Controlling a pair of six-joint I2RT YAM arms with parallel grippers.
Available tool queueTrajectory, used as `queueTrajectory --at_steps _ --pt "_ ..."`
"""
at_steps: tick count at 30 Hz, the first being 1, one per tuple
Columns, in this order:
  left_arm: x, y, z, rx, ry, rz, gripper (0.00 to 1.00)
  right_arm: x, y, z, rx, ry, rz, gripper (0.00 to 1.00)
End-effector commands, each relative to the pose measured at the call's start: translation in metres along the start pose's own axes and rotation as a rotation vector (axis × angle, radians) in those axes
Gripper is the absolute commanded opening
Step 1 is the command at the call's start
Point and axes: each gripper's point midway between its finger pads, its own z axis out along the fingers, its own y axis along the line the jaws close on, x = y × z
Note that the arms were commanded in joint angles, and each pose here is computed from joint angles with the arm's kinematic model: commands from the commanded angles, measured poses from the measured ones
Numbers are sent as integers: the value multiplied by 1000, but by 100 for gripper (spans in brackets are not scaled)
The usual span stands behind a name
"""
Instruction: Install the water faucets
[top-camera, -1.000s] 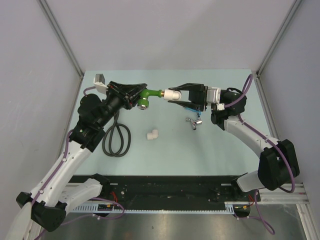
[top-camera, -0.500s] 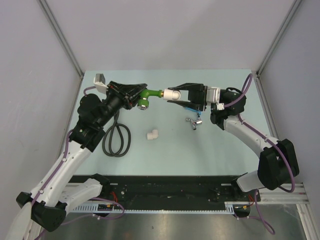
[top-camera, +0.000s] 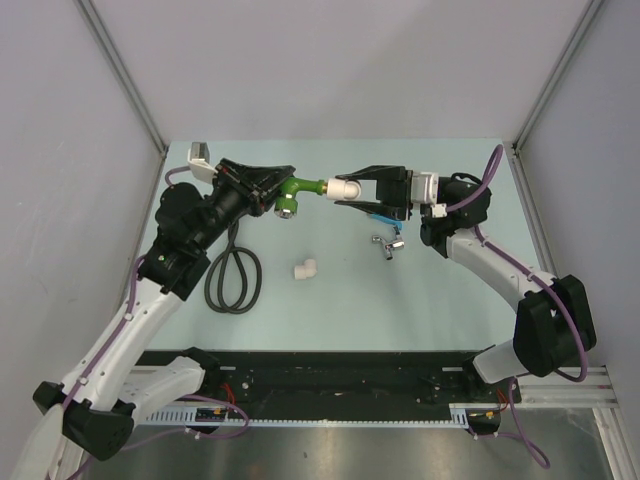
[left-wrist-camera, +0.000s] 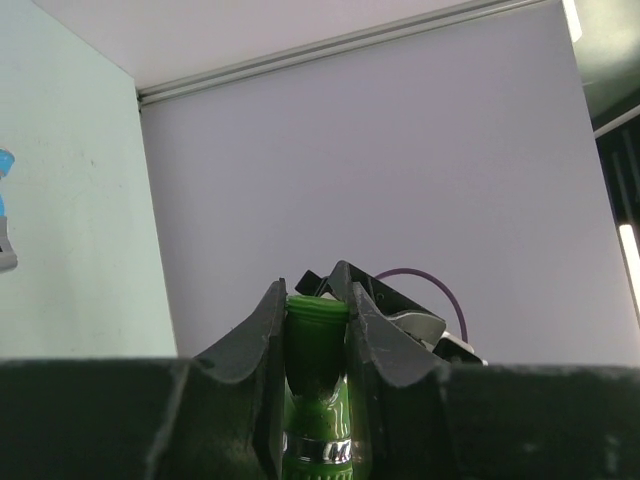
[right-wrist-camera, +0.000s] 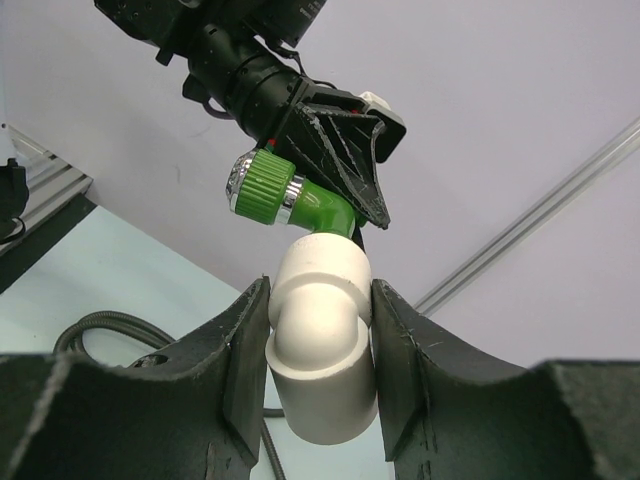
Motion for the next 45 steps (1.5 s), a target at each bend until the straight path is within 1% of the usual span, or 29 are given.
queueTrajectory --at_steps 1,11,22,29,37,45 --pt "9 -1 -4 0 38 93 0 -39 -7 10 -19 -85 -190 0" --pt "5 -7 -7 29 1 184 0 -36 -10 15 -8 -79 -129 0" --pt "12 -7 -8 120 -8 77 0 -25 -12 21 32 -109 -73 0" --pt "9 -15 -10 149 -33 89 0 -21 -14 23 55 -132 -24 0" --pt "14 -12 -8 159 -16 87 0 -21 -12 25 43 -133 20 0" --pt "17 -13 -9 170 0 126 0 -24 -14 23 42 -131 60 0"
